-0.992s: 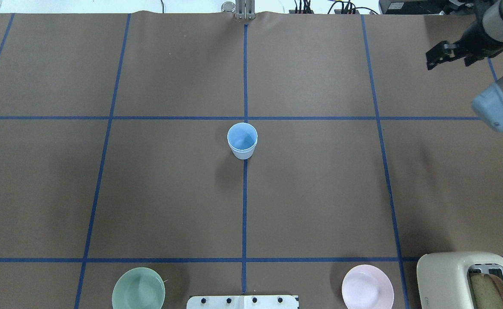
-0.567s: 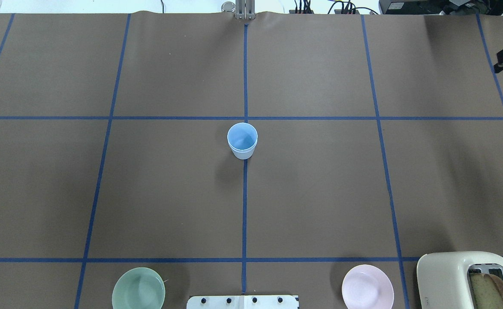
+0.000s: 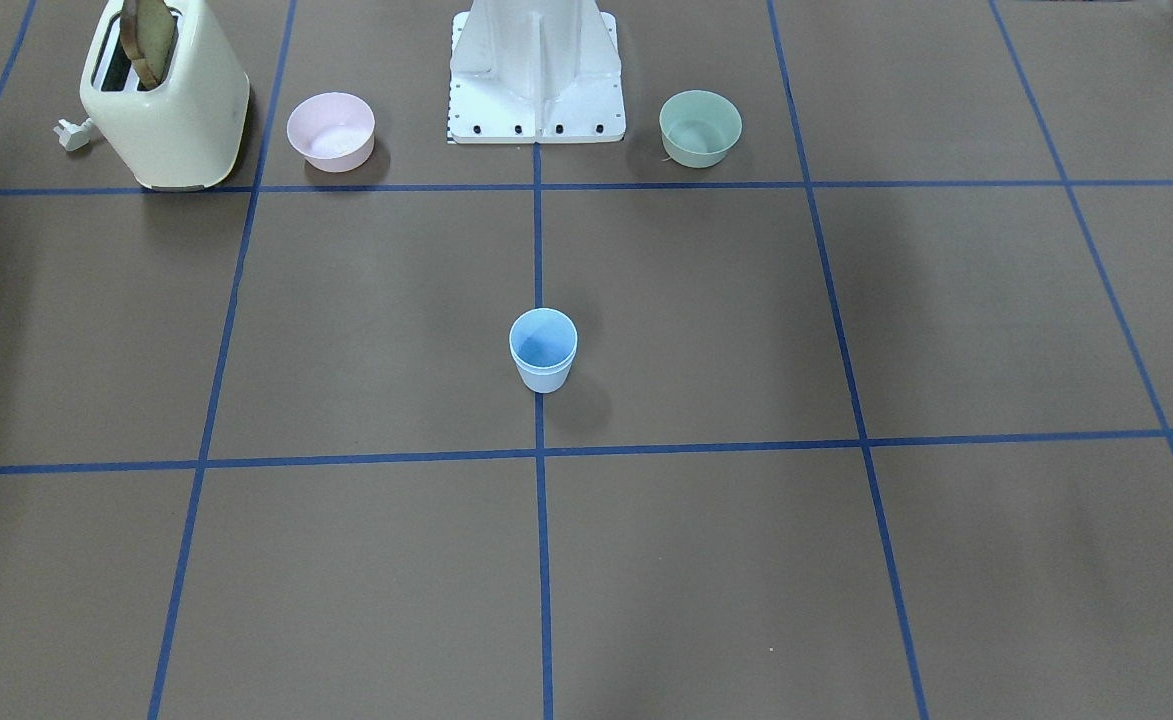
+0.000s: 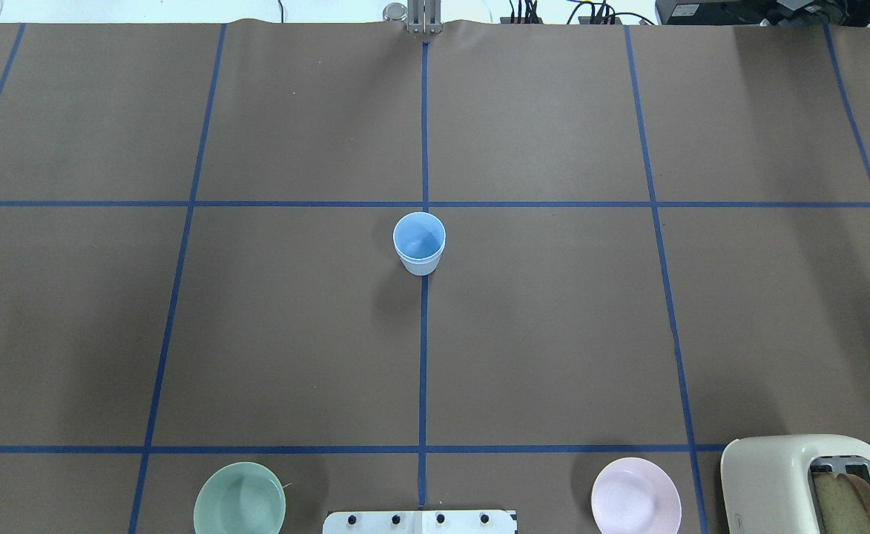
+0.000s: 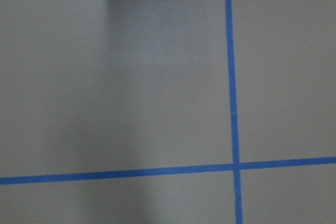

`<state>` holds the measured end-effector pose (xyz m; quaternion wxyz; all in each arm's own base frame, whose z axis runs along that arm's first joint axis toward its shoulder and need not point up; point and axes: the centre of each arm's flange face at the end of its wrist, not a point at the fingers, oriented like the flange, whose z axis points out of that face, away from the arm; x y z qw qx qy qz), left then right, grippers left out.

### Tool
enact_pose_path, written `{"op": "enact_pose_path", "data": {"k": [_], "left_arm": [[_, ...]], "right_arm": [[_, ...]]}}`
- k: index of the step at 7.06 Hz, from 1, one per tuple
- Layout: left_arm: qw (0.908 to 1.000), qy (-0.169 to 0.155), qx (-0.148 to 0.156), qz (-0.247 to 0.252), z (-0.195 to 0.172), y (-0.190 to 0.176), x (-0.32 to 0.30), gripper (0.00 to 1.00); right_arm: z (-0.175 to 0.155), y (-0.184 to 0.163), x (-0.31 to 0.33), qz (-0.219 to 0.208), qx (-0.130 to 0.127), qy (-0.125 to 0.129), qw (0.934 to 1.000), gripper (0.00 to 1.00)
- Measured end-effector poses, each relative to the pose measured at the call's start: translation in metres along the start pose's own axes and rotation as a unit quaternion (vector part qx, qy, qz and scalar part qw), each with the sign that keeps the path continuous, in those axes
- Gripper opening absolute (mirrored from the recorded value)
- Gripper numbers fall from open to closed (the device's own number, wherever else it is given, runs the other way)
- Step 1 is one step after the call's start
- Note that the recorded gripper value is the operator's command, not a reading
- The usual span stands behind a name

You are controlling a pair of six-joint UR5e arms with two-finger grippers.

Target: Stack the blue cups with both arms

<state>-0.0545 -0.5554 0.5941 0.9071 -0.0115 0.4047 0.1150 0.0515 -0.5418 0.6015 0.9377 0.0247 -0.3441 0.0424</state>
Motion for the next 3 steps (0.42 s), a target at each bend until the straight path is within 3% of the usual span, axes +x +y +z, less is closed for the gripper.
{"op": "enact_pose_path", "data": {"k": [3], "left_arm": [[1.0, 0.002, -0.005, -0.006, 0.0054, 0.0066, -0.0045, 0.99]], "right_arm": [[0.0012, 0.0136, 0.0132, -0.013, -0.004, 0.002, 0.9999, 1.0]]}}
